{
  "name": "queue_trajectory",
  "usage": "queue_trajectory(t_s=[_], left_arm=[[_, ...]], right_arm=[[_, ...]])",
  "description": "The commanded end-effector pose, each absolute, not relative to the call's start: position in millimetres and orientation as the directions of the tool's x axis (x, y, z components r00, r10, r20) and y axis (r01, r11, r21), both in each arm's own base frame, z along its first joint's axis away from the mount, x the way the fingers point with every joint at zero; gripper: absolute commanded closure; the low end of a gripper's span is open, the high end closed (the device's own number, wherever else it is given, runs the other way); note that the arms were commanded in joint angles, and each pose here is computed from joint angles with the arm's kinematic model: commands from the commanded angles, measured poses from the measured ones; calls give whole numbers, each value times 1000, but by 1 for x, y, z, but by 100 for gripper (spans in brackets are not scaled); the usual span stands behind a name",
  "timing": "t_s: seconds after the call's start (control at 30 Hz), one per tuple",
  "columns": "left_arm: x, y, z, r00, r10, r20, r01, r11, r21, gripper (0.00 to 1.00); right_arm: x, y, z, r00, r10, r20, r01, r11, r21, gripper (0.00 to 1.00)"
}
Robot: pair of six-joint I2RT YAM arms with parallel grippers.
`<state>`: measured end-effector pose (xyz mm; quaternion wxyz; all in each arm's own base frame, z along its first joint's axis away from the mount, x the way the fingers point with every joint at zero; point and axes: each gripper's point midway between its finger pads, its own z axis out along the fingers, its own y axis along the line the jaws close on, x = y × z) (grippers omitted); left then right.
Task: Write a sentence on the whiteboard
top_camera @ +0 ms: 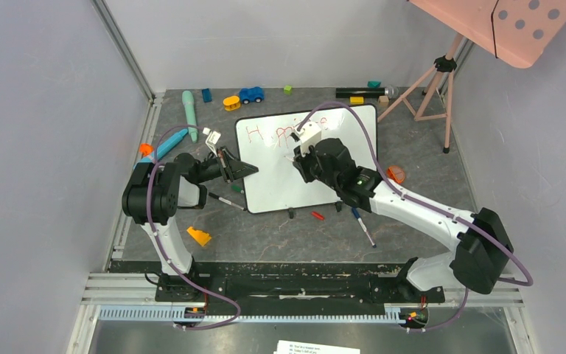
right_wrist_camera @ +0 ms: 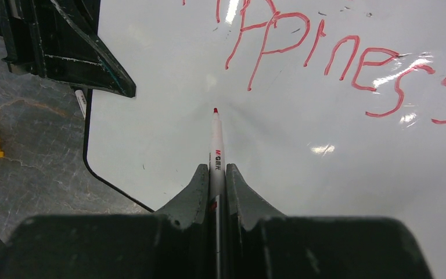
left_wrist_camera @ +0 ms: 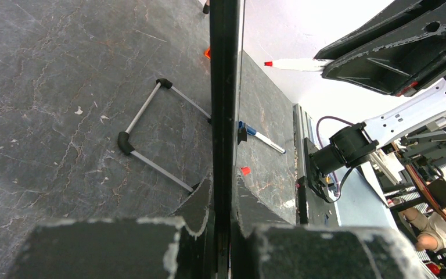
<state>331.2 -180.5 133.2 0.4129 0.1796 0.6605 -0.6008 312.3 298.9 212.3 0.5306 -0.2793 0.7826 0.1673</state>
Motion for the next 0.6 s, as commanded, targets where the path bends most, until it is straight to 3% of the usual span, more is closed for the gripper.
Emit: queue_trajectory(t_s=[0.0, 0.57], left_arm=[[337, -177, 141, -477, -247, -844, 814, 240, -530, 98], [337, -177, 141, -476, -246, -844, 814, 239, -529, 98]], right_arm=[[324, 310, 236, -237, -218, -947, -605, 795, -32, 100], [328, 319, 232, -241, -220, -945, -615, 788, -27, 100]])
